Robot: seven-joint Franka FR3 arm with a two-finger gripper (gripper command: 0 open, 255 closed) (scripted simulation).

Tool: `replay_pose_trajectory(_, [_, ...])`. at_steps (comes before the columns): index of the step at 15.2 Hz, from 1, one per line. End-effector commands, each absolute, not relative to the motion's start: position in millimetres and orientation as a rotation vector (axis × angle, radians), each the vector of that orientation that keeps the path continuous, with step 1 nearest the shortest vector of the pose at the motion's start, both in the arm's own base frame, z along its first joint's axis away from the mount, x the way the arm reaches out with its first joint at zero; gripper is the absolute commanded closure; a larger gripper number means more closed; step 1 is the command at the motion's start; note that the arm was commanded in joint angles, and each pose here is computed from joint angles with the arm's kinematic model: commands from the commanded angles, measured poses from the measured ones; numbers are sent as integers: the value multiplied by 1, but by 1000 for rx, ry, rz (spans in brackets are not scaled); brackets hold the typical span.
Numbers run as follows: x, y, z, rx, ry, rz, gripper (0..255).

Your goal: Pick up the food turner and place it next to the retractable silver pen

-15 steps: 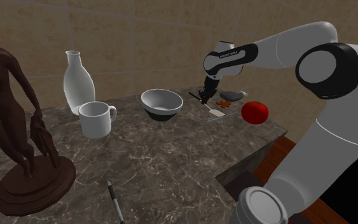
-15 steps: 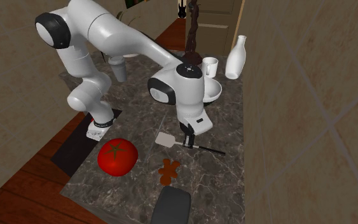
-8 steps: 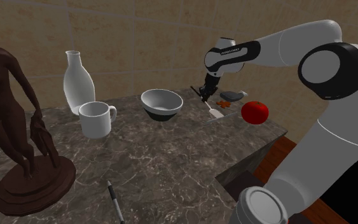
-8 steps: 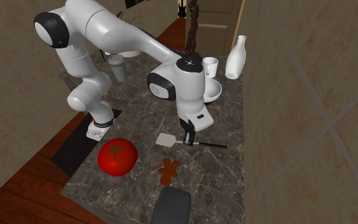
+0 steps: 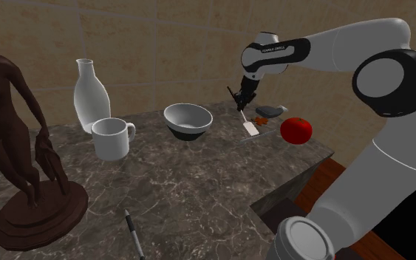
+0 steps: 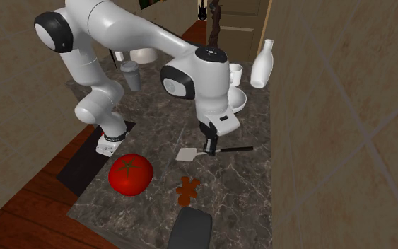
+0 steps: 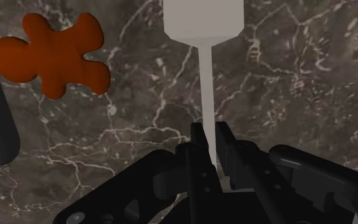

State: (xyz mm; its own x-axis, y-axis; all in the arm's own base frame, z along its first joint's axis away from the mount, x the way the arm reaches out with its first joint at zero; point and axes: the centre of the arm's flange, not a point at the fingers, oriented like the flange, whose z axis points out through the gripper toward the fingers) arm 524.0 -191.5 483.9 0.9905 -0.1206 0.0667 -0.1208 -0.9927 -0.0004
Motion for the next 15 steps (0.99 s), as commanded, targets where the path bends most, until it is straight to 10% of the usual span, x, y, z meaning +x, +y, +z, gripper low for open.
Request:
replay_pose_trajectory(1, [525, -192, 494, 3131, -190, 104, 255])
replay_pose_trajectory(15, [516, -47, 510, 3131, -190, 104, 255])
